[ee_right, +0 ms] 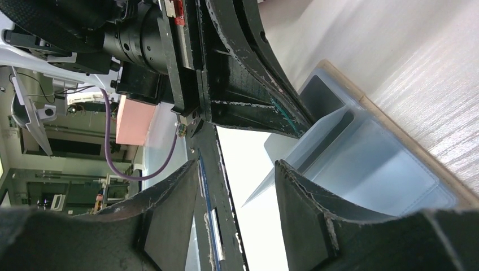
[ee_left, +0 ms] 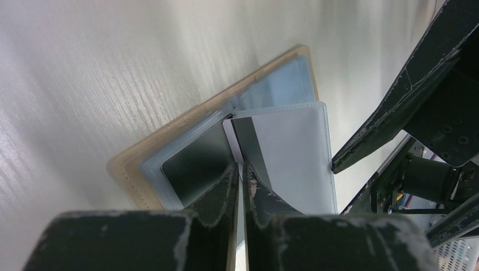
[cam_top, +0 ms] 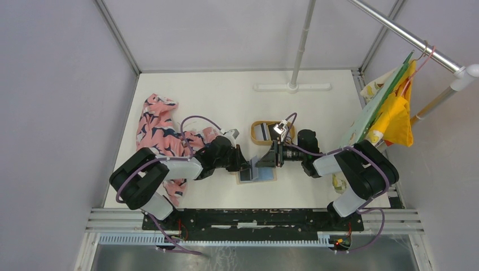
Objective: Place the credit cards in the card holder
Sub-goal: Insert the credit card into the card holder.
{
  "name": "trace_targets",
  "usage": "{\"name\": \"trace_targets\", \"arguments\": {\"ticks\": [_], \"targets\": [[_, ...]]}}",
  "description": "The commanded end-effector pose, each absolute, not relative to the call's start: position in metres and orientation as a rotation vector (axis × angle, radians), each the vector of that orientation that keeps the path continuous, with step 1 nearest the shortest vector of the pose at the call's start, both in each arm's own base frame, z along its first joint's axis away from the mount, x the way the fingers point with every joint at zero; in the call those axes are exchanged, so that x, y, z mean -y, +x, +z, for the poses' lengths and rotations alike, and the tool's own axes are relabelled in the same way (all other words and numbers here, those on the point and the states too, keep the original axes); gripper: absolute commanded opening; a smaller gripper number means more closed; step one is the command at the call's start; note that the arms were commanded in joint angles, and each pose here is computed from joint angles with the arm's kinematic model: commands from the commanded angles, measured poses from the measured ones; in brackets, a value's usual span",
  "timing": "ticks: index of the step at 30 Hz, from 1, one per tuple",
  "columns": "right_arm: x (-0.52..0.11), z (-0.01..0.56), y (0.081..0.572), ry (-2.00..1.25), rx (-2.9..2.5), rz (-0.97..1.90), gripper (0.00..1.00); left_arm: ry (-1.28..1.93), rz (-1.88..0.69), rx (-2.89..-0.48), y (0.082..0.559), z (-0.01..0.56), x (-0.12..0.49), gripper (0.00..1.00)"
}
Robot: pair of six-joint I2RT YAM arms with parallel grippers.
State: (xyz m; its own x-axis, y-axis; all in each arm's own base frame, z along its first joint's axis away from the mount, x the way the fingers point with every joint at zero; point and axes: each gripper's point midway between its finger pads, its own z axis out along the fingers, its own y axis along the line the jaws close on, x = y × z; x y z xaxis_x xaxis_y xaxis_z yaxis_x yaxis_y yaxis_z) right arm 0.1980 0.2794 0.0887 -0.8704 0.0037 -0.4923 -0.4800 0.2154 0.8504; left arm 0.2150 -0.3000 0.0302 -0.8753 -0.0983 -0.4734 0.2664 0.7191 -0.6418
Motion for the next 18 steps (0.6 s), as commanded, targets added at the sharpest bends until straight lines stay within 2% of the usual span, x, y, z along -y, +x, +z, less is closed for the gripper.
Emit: {"name": "trace_targets", "arguments": {"ticks": [1, 12, 18], "targets": [[-0.284, 0.099, 0.205, -0.510, -2.039, 1.683, 0.58, 0.111, -1.049, -2.423, 0.220, 0.040, 0.310, 0.11], [-0.278, 0.091, 0.208, -0.469, -2.078, 1.648, 0.53, 0.163, -1.072, -2.436, 0.217, 0.039, 0.324, 0.10], [-0.274, 0.088, 0.209, -0.443, -2.092, 1.638, 0.53, 0.181, -1.082, -2.444, 0.217, 0.037, 0.331, 0.09]]}}
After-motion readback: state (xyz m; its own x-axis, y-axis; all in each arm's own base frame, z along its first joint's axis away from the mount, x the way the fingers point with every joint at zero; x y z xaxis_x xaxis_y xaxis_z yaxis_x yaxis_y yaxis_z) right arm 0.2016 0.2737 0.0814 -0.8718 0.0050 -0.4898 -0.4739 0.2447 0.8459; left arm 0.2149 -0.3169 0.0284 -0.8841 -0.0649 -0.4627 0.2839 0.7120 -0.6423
